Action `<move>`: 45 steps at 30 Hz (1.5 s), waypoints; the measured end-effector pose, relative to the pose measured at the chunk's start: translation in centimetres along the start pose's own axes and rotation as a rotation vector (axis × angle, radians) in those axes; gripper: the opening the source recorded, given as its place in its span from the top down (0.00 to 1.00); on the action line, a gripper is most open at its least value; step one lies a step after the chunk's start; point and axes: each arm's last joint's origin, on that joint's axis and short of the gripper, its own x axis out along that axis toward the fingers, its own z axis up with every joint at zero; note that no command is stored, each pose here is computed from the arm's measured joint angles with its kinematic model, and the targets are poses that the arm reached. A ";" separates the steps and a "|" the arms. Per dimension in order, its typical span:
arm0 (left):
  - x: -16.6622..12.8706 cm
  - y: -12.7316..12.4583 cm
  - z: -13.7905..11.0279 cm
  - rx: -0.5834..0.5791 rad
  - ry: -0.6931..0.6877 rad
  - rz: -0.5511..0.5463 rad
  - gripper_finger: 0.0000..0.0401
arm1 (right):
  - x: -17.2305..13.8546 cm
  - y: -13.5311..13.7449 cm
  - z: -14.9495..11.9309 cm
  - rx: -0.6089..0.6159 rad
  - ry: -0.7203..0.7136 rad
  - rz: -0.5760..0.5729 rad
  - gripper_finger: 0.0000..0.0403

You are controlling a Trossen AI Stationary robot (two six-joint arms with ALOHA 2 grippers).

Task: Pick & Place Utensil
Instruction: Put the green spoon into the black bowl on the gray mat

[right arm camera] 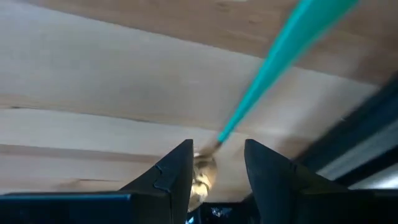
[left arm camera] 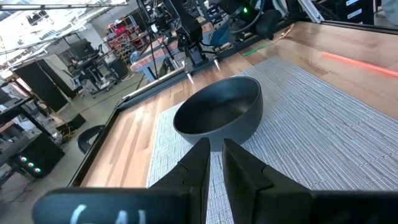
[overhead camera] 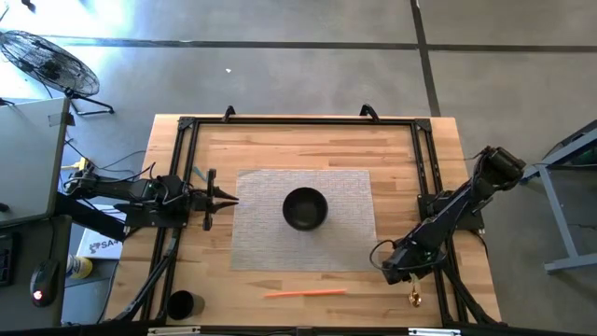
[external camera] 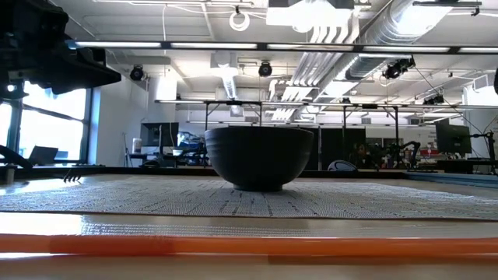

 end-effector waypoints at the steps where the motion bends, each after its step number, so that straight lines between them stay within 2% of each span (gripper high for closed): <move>1: 0.0 0.0 0.0 0.000 0.000 0.000 0.90 | 0.3 0.0 0.1 -0.010 0.006 0.016 0.66; 5: 0.0 0.0 0.0 0.000 0.000 0.000 0.90 | 0.7 -0.1 0.4 -0.026 0.000 0.049 0.66; 12: 0.0 0.0 0.0 0.000 0.000 0.000 0.90 | 1.0 -0.6 0.9 0.003 0.008 0.034 0.68; 22: 0.0 0.0 0.0 0.000 0.000 0.000 0.90 | 1.0 -0.4 0.9 -0.016 -0.007 0.067 0.86; 30: 0.0 0.0 0.0 0.000 0.000 0.000 0.90 | 1.0 -0.4 1.0 -0.039 -0.053 0.090 0.93; 45: 0.0 0.0 0.0 0.000 0.000 0.000 0.90 | 1.0 -0.5 1.2 -0.046 -0.080 0.083 0.88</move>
